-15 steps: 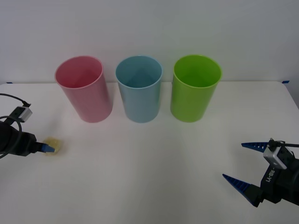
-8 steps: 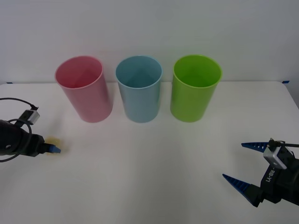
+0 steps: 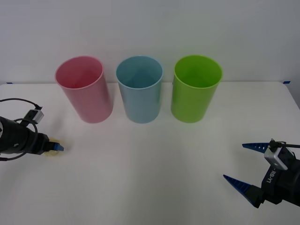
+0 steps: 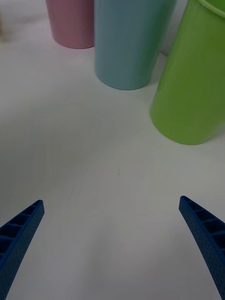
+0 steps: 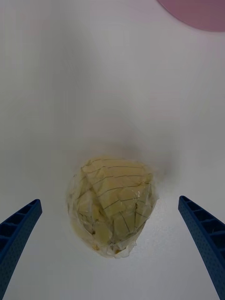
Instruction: Put cans in the blue bin and PET bottles in the pink bin and trash in the green bin.
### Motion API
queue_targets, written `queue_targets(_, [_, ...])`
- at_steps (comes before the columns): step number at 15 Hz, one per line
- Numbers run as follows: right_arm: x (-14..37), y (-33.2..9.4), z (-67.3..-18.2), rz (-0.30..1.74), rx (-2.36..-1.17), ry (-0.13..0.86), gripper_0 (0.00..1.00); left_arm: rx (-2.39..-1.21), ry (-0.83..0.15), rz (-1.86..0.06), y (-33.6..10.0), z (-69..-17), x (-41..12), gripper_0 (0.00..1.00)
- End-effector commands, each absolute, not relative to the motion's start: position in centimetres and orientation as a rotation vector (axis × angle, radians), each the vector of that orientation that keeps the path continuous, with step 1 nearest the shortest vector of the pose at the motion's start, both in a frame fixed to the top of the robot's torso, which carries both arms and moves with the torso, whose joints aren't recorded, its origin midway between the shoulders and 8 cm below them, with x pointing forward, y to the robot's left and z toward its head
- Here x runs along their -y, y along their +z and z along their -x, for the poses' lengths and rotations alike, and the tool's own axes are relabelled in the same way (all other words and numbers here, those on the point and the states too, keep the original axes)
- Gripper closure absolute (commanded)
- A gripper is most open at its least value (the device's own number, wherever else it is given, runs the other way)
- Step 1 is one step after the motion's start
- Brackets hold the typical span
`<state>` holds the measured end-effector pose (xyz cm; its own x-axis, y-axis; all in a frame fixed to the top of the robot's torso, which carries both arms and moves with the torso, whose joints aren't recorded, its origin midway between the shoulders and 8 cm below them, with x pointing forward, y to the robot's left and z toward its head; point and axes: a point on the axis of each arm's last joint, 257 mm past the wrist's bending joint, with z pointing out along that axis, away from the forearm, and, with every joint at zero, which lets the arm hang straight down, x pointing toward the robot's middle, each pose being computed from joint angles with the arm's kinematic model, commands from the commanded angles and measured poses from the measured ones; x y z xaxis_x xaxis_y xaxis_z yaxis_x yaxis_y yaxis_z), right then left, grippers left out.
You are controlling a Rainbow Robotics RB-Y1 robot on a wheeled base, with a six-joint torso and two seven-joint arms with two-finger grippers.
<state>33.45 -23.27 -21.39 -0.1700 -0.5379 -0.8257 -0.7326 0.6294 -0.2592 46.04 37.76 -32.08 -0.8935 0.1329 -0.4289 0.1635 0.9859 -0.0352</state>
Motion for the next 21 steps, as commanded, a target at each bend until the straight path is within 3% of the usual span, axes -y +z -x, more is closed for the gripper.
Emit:
queue_targets(1, [23.3,-21.4,-33.5,1.018,-1.842,0.242,0.0,-2.692,-0.093,-0.214,-32.6,-46.2,-37.5,0.0])
queue_targets(16, [23.3,-21.4,-33.5,1.018,-1.842,0.242,0.0,-2.707,-0.068,-0.214,-34.4,-47.3,-36.8,0.0])
queue_targets(17, [23.3,-21.4,-33.5,1.018,-1.842,0.242,0.0,-2.706,-0.069,-0.219,-34.4,-47.4,-36.6,0.08])
queue_targets(20, [23.3,-21.4,-33.5,1.018,-1.842,0.242,0.0,-2.7,-0.066,-0.227,-34.3,-47.6,-36.4,0.16])
queue_targets(21, [23.3,-21.4,-33.5,1.018,-1.842,0.242,0.0,-2.699,-0.064,-0.23,-34.4,-47.7,-36.3,0.43])
